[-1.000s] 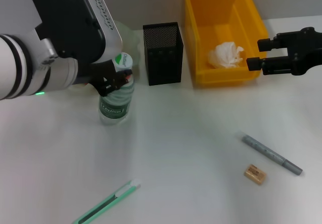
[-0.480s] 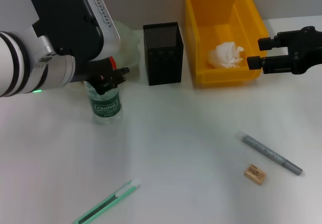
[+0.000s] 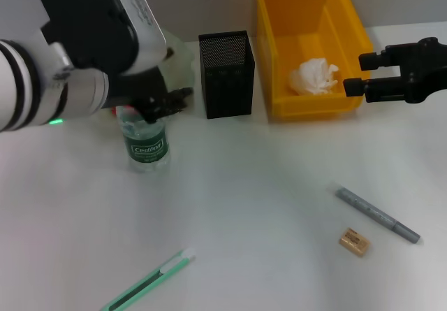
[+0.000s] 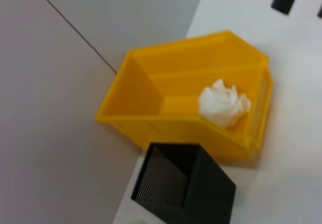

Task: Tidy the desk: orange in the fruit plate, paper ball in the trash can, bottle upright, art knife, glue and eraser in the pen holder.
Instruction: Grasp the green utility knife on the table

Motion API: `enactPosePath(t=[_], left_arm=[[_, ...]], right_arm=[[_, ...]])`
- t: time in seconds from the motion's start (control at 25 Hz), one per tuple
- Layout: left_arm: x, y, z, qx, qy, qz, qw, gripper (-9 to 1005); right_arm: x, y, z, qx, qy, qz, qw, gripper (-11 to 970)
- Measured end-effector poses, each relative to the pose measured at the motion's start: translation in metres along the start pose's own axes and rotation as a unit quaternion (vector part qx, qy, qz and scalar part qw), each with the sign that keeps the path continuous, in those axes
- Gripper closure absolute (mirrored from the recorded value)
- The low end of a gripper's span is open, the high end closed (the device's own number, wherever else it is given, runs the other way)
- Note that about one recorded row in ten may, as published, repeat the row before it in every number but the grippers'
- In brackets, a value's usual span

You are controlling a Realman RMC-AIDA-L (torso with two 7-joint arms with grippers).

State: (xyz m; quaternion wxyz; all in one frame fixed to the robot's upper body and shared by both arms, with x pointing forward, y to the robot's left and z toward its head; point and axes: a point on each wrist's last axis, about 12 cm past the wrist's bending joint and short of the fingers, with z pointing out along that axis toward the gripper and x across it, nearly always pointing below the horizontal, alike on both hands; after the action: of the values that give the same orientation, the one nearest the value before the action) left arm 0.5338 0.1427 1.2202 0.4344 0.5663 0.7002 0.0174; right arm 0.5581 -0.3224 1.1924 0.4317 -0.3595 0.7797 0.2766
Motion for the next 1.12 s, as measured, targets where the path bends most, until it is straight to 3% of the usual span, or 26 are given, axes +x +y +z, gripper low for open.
enactPosePath(t=[0.08, 0.28, 0.32, 0.36, 0.44, 0.48, 0.52, 0.76, 1.0, 1.08, 1.12], left_arm=[[0.002, 0.009, -0.005, 0.001, -0.036, -0.043, 0.998, 373], [0.009, 0.019, -0.01, 0.009, -0.069, -0.082, 0.994, 335], [0.017, 0.029, -0.015, 0.016, -0.104, -0.124, 0.987, 328], [0.017, 0.029, -0.015, 0.016, -0.104, -0.124, 0.987, 321], [0.036, 0.046, -0.02, 0.018, -0.131, -0.193, 0.972, 314], [0.036, 0.046, -0.02, 0.018, -0.131, -0.193, 0.972, 315], [0.049, 0.053, -0.021, 0.018, -0.132, -0.225, 0.965, 316], [0.071, 0.058, -0.023, 0.019, -0.123, -0.265, 0.956, 321], [0.096, 0.05, -0.012, 0.038, -0.092, -0.29, 0.952, 325], [0.099, 0.048, -0.013, 0.043, -0.087, -0.291, 0.952, 326], [0.108, 0.048, -0.026, 0.057, -0.077, -0.294, 0.951, 327]], right_arm=[[0.0, 0.0, -0.001, 0.002, -0.003, 0.002, 1.0, 309], [0.001, 0.0, -0.001, 0.002, -0.003, 0.003, 1.0, 309], [0.001, 0.0, 0.0, 0.001, -0.003, 0.003, 1.0, 309], [0.001, 0.0, 0.0, 0.001, -0.003, 0.003, 1.0, 309], [0.001, 0.0, 0.0, 0.001, -0.003, 0.003, 1.0, 309], [0.001, 0.0, 0.0, 0.001, -0.003, 0.003, 1.0, 309], [0.001, -0.001, -0.001, 0.002, -0.003, 0.003, 1.0, 309], [-0.004, -0.003, -0.002, 0.006, -0.011, 0.005, 1.0, 309], [-0.004, -0.003, -0.002, 0.008, -0.013, 0.008, 1.0, 309], [-0.004, -0.004, -0.003, 0.009, -0.014, 0.011, 1.0, 309], [-0.004, -0.005, -0.004, 0.011, -0.015, 0.014, 1.0, 308]])
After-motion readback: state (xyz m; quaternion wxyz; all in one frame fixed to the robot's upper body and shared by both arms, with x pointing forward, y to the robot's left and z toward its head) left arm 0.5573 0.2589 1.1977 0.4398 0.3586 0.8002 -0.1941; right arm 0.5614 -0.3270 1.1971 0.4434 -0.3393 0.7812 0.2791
